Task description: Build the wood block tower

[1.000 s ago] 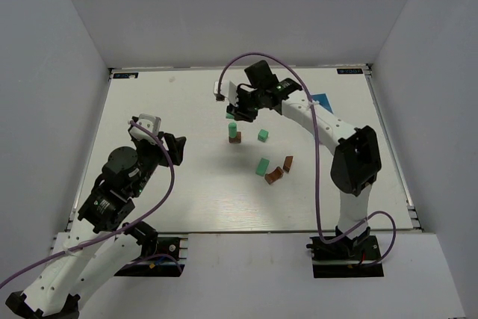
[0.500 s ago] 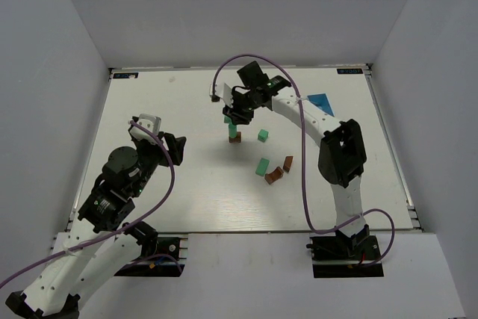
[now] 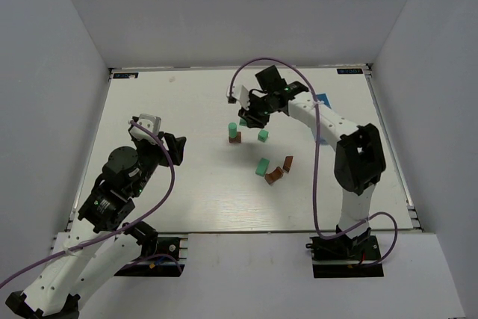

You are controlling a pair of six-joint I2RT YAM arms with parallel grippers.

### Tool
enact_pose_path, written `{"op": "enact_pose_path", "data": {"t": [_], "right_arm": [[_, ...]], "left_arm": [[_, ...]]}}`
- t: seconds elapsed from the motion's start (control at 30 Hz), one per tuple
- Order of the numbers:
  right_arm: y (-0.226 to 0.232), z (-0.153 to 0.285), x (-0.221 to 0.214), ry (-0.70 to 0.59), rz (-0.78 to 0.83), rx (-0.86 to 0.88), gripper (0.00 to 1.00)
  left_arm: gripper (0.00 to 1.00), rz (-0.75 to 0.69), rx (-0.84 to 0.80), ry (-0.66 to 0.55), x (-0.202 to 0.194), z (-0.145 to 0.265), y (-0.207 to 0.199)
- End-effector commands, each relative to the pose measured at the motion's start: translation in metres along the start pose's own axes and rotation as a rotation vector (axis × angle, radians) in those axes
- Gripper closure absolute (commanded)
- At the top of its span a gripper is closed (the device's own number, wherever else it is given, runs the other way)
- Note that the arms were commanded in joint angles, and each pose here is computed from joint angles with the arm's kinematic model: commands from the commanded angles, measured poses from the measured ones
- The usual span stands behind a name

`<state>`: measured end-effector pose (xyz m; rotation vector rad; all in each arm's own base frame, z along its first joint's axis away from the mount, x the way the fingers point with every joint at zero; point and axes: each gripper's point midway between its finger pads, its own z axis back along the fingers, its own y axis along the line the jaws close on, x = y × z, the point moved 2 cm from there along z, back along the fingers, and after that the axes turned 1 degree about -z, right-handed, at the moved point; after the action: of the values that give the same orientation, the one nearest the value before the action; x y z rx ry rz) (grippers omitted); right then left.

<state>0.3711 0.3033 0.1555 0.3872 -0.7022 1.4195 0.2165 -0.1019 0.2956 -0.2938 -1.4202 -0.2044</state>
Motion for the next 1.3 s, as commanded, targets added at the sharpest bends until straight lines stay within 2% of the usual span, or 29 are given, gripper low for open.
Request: {"op": "enact_pose_path", "data": {"t": [0.0,0.2,0.43,0.93,1.27], "right_arm": [[-0.008,0.028,0.006,-0.064,0.006,-0.072,1.00],[0.005,0.022,-0.021,-0.058,-0.020,-0.009,1.00],[0.041,-0.008,-0.051,-0.034,-0.074,0.193,1.00],[0.021,-0.051,-0.080,0.041,-0.172,0.201,1.00],[-0.002,-0.062,-0.089,0.057,-0.148,0.122,1.00]], "left_arm": [[0.25,0.004,0.004,-0.004,0.002,0.000,0.001],[0.25,0.002,0.005,0.005,0.001,-0.002,0.001],[0.25,0.002,0.005,0.005,0.001,-0.002,0.001],[0.25,0.002,0.005,0.005,0.001,-0.002,0.001],[0.25,0.000,0.006,0.014,-0.001,-0.004,0.000]]}}
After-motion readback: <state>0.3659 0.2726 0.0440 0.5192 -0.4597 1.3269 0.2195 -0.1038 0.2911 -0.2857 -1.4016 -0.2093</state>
